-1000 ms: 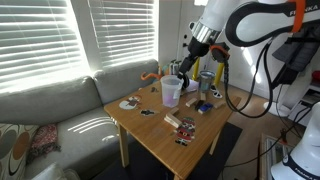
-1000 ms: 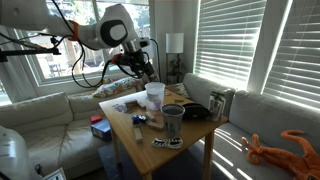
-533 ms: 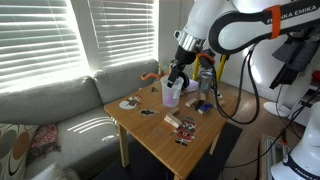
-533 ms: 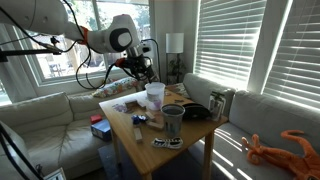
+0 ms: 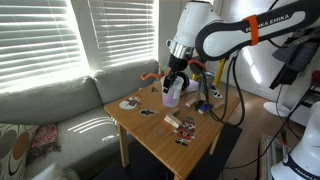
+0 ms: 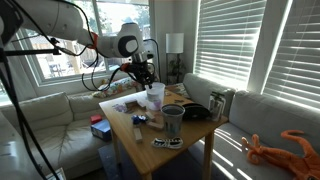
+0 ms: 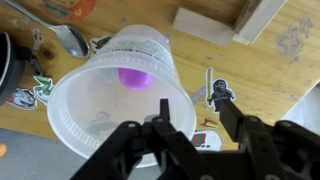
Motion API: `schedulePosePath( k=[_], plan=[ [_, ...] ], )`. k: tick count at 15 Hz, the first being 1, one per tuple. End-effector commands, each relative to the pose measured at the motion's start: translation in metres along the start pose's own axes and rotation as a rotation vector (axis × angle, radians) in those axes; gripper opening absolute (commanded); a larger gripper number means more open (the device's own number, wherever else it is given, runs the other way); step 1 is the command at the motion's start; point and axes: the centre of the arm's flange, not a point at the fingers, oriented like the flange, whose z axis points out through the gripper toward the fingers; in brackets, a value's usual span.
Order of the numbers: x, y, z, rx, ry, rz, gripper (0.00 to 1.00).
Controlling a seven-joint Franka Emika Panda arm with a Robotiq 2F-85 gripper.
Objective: Lift the opaque cup, pour its content into the silver cup and then put the silver cup in the opaque cup
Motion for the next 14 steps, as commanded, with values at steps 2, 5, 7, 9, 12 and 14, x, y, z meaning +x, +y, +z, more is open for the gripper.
schedulePosePath(
  k=[2, 5, 7, 9, 12, 14],
  plan=[
    [0.010, 0.006, -0.005, 0.075, -0.040, 0.022, 0.19],
    [0.004, 0.027, -0.020, 0.138, -0.014, 0.072, 0.01],
    [-0.003, 0.049, -0.031, 0.173, 0.013, 0.128, 0.00],
    [-0.014, 0.077, -0.051, 0.200, 0.055, 0.179, 0.02],
    [-0.036, 0.108, -0.072, 0.244, 0.081, 0.239, 0.01],
    [-0.060, 0.130, -0.090, 0.274, 0.117, 0.271, 0.01]
  ],
)
